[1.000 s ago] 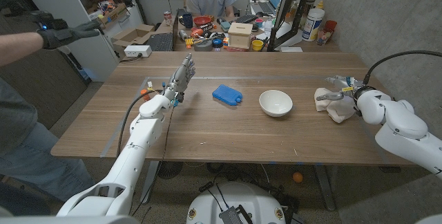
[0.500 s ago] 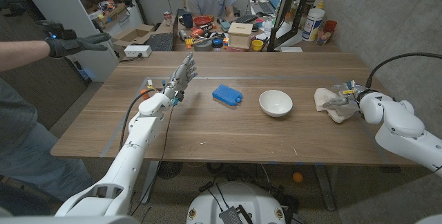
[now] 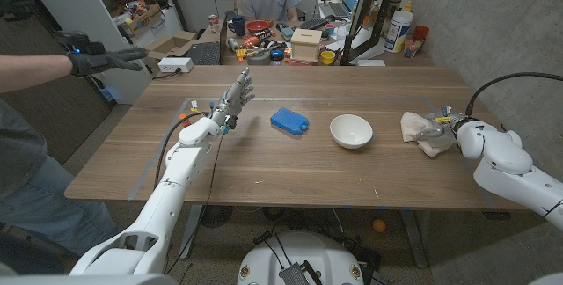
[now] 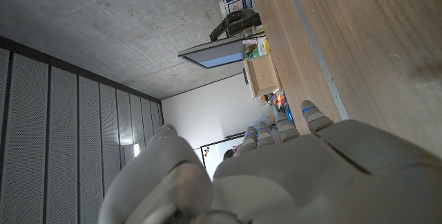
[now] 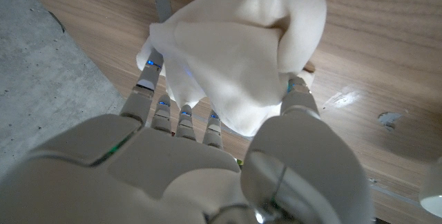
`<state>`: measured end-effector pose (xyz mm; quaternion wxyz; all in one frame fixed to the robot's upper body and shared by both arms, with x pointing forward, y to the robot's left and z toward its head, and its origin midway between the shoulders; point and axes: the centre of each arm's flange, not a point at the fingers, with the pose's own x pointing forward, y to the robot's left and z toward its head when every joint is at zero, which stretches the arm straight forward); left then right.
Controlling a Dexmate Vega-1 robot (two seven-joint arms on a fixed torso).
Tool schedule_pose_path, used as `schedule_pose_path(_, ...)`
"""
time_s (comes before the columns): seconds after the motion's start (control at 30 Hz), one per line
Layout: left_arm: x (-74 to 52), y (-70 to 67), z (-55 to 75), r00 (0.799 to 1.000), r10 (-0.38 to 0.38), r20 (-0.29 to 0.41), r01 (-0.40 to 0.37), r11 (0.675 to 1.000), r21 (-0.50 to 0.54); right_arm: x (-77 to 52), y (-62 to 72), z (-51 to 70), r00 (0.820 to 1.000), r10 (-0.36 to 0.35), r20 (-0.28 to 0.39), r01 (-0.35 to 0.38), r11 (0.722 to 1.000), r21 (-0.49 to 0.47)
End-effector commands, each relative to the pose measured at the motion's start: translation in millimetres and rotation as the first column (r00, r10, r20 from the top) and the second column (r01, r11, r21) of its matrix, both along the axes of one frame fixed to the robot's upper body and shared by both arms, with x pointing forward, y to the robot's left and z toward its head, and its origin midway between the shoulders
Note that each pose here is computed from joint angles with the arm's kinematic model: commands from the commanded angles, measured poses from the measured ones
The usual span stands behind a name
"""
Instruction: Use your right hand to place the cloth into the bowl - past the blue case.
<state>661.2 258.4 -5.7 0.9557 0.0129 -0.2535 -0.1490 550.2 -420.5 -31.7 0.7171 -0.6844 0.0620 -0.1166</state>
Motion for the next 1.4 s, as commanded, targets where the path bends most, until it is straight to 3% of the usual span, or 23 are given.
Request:
schedule_pose_path(0.03, 3.1, 1.7, -5.4, 1.0, 0.007, -0.019, -0.007, 1.0, 0.001, 14.6, 0.7, -9.0, 1.0, -0.007, -0.011, 0.007, 1.0, 0.017)
schedule_pose_path(0.33, 6.5, 1.3, -10.3, 1.0, 0.003, -0.028, -0.003, 1.0, 0.0, 18.5, 7.2, -9.4, 1.0, 0.004, 0.01, -0.004, 1.0, 0.025)
schedule_pose_path(0.87, 11.7, -3.6, -11.9, 0.999, -0.013, -0.033, 0.013, 1.0, 0.003, 13.1, 22.0, -0.3, 0.994, 0.039, 0.101, -0.043, 0.998, 0.036)
schedule_pose_path(1.4, 12.0, -1.7, -17.0, 0.999, -0.014, -0.041, 0.014, 1.0, -0.001, -1.9, 31.8, 19.6, 0.984, 0.051, 0.172, -0.053, 0.999, 0.005)
